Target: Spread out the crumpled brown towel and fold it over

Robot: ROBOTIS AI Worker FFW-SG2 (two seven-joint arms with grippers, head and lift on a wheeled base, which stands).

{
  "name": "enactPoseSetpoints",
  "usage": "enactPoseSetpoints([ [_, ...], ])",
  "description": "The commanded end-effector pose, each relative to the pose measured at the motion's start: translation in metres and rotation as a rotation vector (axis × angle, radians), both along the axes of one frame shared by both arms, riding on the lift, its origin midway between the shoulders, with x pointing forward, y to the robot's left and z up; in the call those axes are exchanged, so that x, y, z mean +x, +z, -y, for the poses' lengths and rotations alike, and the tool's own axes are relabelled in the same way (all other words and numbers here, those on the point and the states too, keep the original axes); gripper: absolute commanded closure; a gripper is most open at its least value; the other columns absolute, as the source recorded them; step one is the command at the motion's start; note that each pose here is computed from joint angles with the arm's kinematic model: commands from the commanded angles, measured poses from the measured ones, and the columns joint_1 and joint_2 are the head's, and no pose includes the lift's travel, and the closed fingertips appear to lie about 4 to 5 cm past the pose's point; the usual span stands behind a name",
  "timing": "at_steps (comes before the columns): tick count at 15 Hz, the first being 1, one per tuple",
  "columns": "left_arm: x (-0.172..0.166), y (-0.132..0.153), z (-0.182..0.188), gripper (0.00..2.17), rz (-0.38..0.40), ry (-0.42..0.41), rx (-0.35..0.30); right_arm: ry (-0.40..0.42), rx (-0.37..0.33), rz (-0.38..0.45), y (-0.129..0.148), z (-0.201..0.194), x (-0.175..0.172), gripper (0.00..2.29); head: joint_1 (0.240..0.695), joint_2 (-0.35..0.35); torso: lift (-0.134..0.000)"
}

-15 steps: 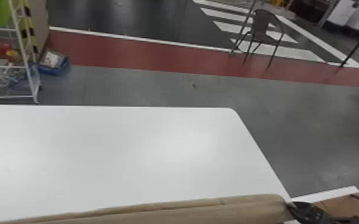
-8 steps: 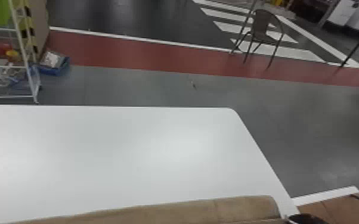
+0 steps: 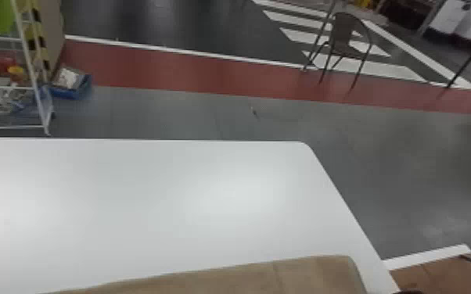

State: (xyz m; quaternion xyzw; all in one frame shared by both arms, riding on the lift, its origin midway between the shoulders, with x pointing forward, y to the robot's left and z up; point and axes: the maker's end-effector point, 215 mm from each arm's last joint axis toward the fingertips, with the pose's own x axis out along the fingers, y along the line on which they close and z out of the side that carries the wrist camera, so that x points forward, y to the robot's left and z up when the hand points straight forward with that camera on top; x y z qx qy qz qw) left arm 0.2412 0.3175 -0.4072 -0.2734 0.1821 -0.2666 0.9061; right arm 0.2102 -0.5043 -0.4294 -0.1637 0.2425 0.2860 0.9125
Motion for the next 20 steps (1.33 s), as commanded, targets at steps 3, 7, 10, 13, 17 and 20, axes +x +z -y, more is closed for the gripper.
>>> enactPoseSetpoints([
  [3, -0.003, 0.007, -0.034, 0.14, 0.005, 0.069, 0.030, -0.040, 0.000, -0.011, 0.002, 0.016, -0.005, 0.42, 0.695, -0.350, -0.123],
  [7, -0.003, 0.023, -0.063, 0.14, -0.032, 0.153, -0.045, -0.135, 0.145, 0.080, 0.049, 0.041, -0.007, 0.36, 0.695, -0.350, -0.123],
  [10, 0.001, 0.029, -0.043, 0.15, -0.133, 0.130, -0.034, -0.131, 0.259, 0.138, 0.083, 0.002, 0.004, 0.36, 0.695, -0.350, -0.123],
  [13, -0.006, 0.020, -0.022, 0.15, -0.224, 0.097, -0.053, -0.075, 0.314, 0.180, 0.109, -0.048, 0.014, 0.36, 0.695, -0.350, -0.123],
  [17, -0.009, -0.002, -0.003, 0.22, -0.300, 0.075, -0.033, 0.023, 0.358, 0.167, 0.101, -0.132, 0.042, 0.38, 0.695, -0.265, -0.123],
  [20, -0.008, -0.007, 0.023, 0.33, -0.339, 0.026, -0.016, 0.230, 0.274, 0.085, 0.071, -0.233, 0.060, 0.47, 0.695, -0.103, -0.123],
])
